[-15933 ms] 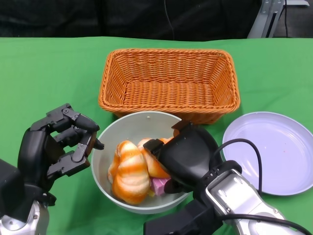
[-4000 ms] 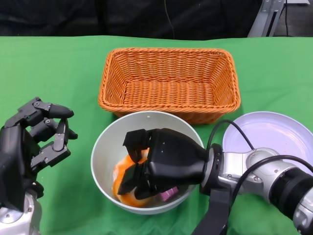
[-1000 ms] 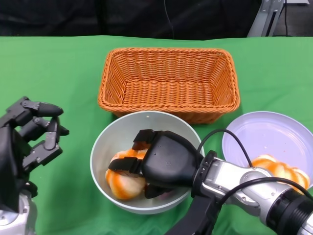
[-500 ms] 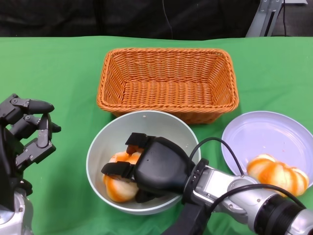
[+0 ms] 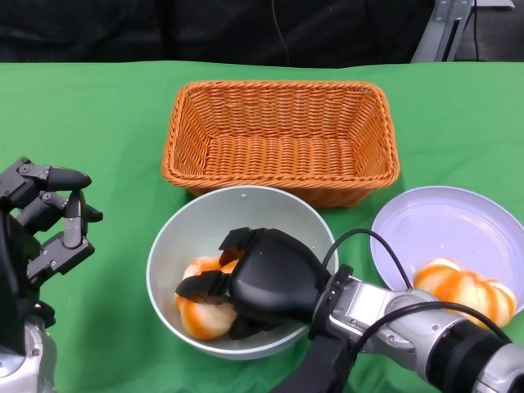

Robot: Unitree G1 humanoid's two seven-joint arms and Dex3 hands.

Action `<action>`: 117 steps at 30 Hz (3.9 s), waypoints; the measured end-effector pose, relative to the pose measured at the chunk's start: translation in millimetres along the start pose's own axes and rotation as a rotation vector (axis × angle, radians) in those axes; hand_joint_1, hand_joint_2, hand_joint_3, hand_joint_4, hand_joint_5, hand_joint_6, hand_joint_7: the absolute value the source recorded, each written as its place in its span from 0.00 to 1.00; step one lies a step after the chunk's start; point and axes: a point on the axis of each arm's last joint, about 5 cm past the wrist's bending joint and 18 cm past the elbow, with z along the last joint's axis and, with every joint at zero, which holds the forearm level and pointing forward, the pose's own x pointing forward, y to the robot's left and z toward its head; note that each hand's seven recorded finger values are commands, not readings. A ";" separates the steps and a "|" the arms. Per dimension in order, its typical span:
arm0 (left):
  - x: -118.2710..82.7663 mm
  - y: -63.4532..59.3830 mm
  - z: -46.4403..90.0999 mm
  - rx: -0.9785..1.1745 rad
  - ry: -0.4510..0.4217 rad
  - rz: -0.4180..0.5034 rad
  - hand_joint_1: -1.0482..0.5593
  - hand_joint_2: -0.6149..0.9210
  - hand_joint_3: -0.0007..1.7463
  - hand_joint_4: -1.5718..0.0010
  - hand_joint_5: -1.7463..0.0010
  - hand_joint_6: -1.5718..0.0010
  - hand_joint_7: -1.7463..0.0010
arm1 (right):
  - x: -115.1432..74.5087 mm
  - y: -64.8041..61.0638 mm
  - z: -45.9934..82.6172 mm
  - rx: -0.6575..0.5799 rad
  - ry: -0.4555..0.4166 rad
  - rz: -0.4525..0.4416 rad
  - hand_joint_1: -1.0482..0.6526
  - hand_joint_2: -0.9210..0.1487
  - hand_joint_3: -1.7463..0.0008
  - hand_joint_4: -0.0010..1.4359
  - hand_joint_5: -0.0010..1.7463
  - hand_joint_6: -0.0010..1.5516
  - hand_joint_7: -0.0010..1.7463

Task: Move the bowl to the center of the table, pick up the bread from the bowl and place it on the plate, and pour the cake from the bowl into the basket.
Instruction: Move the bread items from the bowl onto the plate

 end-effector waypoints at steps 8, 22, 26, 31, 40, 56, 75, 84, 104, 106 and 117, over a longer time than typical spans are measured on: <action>-0.7 -0.1 -1.5 0.001 0.007 -0.001 0.59 0.70 0.63 0.48 0.18 0.42 0.39 | -4.5 2.6 -4.7 0.029 -0.009 -0.073 0.43 0.06 1.00 0.55 0.62 0.75 0.01; -1.5 1.4 -3.8 0.015 0.022 -0.004 0.57 0.71 0.60 0.47 0.19 0.43 0.39 | -9.9 -7.3 -15.8 0.094 -0.003 -0.233 0.43 0.00 0.94 0.49 0.78 0.77 0.01; -1.4 1.5 -3.8 0.021 0.022 -0.005 0.58 0.72 0.59 0.48 0.19 0.43 0.39 | -7.4 -13.6 -16.7 0.107 -0.001 -0.270 0.42 0.00 0.95 0.50 0.78 0.77 0.01; -1.6 1.5 -4.2 0.021 0.025 -0.005 0.58 0.72 0.59 0.48 0.19 0.43 0.38 | -5.8 -20.3 -18.0 0.111 -0.011 -0.289 0.44 0.00 0.95 0.49 0.80 0.78 0.03; -2.3 2.5 -6.6 0.017 0.038 -0.002 0.58 0.73 0.58 0.48 0.19 0.43 0.38 | -7.4 -42.7 -22.0 0.149 -0.012 -0.341 0.43 0.00 0.95 0.52 0.68 0.76 0.04; -1.2 7.7 -10.5 0.035 0.057 -0.018 0.59 0.71 0.62 0.47 0.18 0.43 0.37 | -53.4 -73.9 -50.7 0.155 0.154 -0.424 0.49 0.01 0.99 0.58 0.63 0.77 0.04; 0.5 9.7 -11.5 0.014 0.062 -0.054 0.61 0.71 0.63 0.48 0.18 0.42 0.38 | -120.3 -80.8 -79.9 0.060 0.474 -0.591 0.53 0.00 0.97 0.59 0.67 0.79 0.07; 2.5 15.8 -9.2 0.023 0.053 -0.078 0.61 0.73 0.60 0.48 0.19 0.41 0.39 | -163.1 -60.5 -81.9 0.046 0.671 -0.585 0.54 0.02 0.99 0.65 0.58 0.80 0.07; 1.7 20.6 -6.2 0.038 0.045 -0.101 0.62 0.72 0.63 0.48 0.19 0.41 0.39 | -207.4 -6.7 -70.6 0.120 0.919 -0.411 0.54 0.02 1.00 0.60 0.64 0.80 0.02; 0.1 21.5 -5.8 0.040 0.044 -0.109 0.63 0.72 0.63 0.47 0.18 0.40 0.39 | -207.8 -3.8 -72.2 0.111 0.932 -0.394 0.53 0.02 1.00 0.59 0.65 0.80 0.01; -1.1 23.4 -1.7 0.022 0.030 -0.107 0.64 0.73 0.63 0.48 0.18 0.41 0.39 | -203.5 6.5 -78.7 0.100 0.997 -0.365 0.52 0.04 1.00 0.58 0.63 0.79 0.00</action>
